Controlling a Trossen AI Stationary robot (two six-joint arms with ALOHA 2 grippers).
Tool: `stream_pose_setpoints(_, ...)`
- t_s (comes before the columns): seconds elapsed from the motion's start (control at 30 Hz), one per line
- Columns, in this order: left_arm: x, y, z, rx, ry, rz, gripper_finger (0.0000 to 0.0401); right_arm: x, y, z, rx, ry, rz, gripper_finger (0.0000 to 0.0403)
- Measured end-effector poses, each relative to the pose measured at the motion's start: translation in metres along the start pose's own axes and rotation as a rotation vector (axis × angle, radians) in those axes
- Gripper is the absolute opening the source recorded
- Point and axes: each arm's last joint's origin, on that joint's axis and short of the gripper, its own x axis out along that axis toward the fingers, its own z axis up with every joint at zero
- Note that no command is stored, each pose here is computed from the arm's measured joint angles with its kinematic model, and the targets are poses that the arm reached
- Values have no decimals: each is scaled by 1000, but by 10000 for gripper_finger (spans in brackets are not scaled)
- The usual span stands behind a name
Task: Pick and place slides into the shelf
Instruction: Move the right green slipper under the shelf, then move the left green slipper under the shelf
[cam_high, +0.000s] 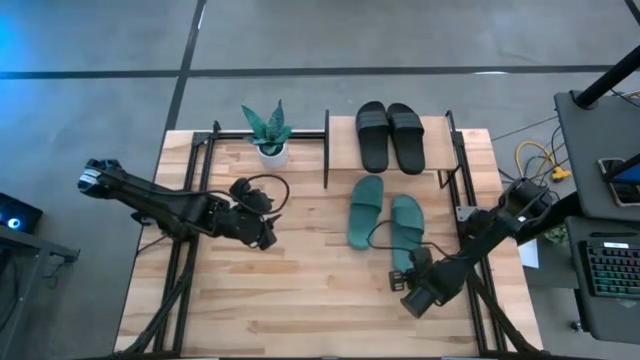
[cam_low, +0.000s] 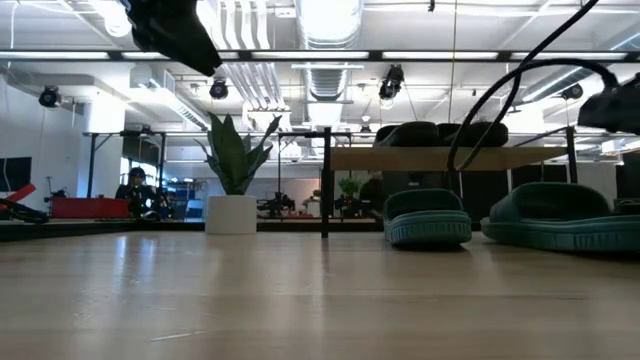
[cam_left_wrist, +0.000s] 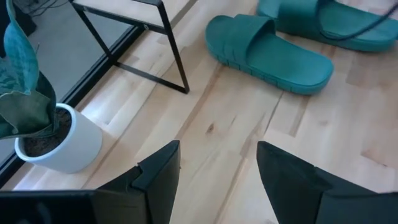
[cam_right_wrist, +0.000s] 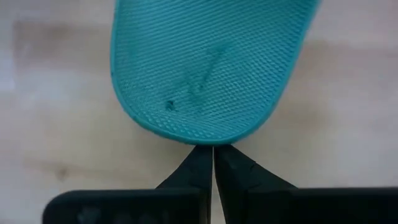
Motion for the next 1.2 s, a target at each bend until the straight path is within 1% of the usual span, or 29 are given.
stream_pose_setpoints(0.07, 0, -1, 0, 0, -1, -4, 198, 1, -4, 7, 8, -17, -11, 9)
stream_pose_setpoints(0.17, 0, -2, 0, -1, -5, -8, 198, 3, -9, 18, 13, -24, -6, 9)
stream_pose_setpoints(0.33, 1, -4, 2, -24, -29, -22, 198, 5, -16, 40, 11, -77, 9, 9)
stream_pose_setpoints(0.63, 1, -6, 5, -45, -54, -31, 198, 13, -25, 84, -47, -126, -22, 9)
stream_pose_setpoints(0.8, 1, -6, 5, -46, -54, -31, 198, 18, -22, 104, -86, -130, -16, 9)
stream_pose_setpoints(0.97, 1, -6, 5, -47, -55, -31, 198, 19, -11, 111, -155, -116, 62, 9)
stream_pose_setpoints(1.2, 1, -7, 7, -63, -70, -38, 198, 12, -4, 104, -186, -95, 116, 9)
